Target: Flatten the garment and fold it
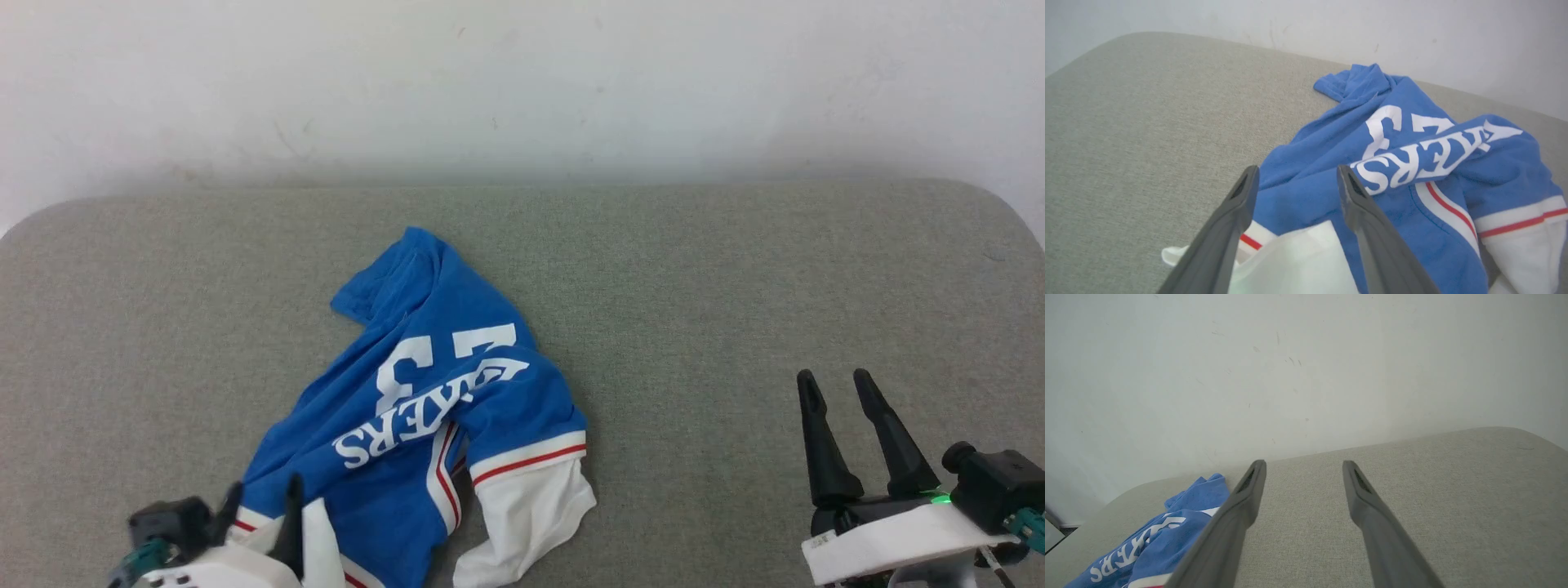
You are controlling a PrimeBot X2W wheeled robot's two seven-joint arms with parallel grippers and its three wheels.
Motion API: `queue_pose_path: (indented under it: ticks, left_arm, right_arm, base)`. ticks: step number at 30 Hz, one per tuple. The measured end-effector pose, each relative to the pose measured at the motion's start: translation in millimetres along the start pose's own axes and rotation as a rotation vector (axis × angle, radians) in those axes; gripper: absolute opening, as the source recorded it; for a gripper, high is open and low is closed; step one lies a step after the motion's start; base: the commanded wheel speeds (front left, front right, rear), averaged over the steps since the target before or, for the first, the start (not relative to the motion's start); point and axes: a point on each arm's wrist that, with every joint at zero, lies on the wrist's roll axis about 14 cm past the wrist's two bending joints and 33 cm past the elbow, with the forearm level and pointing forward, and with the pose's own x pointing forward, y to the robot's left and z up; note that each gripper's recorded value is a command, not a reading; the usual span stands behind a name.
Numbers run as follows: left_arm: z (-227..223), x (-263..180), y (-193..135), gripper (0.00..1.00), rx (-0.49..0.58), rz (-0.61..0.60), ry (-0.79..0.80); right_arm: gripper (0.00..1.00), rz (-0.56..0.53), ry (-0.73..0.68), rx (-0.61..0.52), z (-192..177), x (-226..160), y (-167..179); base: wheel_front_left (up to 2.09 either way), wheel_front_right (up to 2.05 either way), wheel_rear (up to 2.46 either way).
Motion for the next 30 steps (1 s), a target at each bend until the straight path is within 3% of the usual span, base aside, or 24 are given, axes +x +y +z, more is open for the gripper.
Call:
queue_pose_path:
  ticks: [8, 17, 19, 21, 26, 30]
  left_arm:
    - [-47, -10, -26, 1.00, 0.083, -0.139, 0.330]
    - [-76, 1, -18, 0.98, 0.119, -0.117, 0.487]
    - [-72, 5, -19, 0.37, 0.110, -0.115, 0.464]
    - [-66, 8, -18, 0.00, 0.105, -0.109, 0.435]
    - [-47, 8, -7, 0.00, 0.078, -0.056, 0.347]
    - [-25, 1, 25, 0.00, 0.056, 0.074, 0.251]
  right_arm:
    - [1.00, -0.006, 0.016, 0.001, -3, -5, -1]
    - [1.00, -0.020, 0.034, 0.007, -10, -7, -5]
    - [1.00, -0.032, 0.032, 0.005, -10, -8, -8]
    - [1.00, -0.039, 0.032, 0.006, -10, -9, -11]
    - [1.00, -0.031, 0.031, 0.010, -11, -6, -9]
    - [1.00, -0.007, 0.033, 0.013, -13, -2, -2]
  base:
    - [0.00, 0.00, 0.00]
    - [0.00, 0.00, 0.00]
    - [0.00, 0.00, 0.00]
    - [0.00, 0.00, 0.00]
    - [0.00, 0.00, 0.00]
    - [0.00, 0.00, 0.00]
